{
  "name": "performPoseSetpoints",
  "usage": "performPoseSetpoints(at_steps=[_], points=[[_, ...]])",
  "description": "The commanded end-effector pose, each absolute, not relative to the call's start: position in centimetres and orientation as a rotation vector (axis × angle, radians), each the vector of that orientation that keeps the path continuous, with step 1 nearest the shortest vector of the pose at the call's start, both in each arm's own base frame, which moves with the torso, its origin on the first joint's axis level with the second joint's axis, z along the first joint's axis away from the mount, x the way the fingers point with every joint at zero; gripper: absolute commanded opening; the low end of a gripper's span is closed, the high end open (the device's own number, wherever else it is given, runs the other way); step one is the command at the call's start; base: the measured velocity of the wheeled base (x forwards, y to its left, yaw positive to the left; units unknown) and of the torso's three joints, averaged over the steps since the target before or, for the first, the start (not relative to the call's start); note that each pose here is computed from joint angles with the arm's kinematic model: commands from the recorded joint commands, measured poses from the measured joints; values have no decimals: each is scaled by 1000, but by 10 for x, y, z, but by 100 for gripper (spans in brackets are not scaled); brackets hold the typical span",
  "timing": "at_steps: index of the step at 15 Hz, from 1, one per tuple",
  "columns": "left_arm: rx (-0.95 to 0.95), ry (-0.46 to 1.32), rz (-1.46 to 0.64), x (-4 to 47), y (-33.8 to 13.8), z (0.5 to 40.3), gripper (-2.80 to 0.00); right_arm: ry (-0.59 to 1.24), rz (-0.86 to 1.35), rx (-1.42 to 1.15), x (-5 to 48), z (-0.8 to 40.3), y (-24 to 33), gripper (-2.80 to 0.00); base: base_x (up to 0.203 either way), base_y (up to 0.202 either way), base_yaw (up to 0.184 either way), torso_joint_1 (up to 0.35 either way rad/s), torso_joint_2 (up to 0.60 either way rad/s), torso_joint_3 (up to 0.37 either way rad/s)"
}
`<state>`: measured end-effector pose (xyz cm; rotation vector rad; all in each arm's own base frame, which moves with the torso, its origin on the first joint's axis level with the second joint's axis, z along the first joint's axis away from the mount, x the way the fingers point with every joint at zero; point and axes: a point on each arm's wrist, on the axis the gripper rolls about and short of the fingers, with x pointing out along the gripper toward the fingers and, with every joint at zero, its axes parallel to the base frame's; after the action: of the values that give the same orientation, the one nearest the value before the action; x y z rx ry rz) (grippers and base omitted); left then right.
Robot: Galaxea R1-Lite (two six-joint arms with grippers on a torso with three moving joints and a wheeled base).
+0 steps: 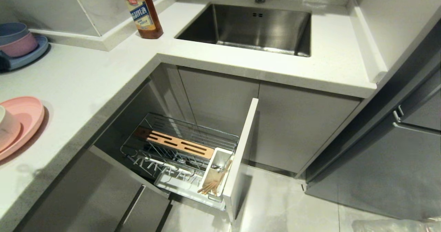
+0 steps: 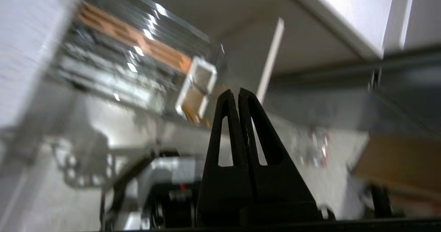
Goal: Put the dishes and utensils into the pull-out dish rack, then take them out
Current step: Take the spoon out of the cupboard
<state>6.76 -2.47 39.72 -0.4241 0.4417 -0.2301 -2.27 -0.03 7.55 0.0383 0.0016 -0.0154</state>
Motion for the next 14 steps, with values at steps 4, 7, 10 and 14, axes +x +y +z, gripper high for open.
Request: performPoseSetpoints(at_steps=[4, 7, 10, 14], points=[[-352, 894, -213, 159, -76, 341, -280, 4, -15, 38, -22, 75, 0, -280, 0, 0, 0, 0, 0, 0], [-320, 1071, -211, 189, -94, 316, -280, 4, -15, 38, -23, 75, 0, -280, 0, 0, 0, 0, 0, 0], [-292, 1201, -165, 217, -108, 288, -280, 4, -15, 38, -22, 75, 0, -280, 0, 0, 0, 0, 0, 0], [-265, 1343, -119, 245, -122, 252, -280, 3, -15, 38, -23, 75, 0, -280, 0, 0, 0, 0, 0, 0]])
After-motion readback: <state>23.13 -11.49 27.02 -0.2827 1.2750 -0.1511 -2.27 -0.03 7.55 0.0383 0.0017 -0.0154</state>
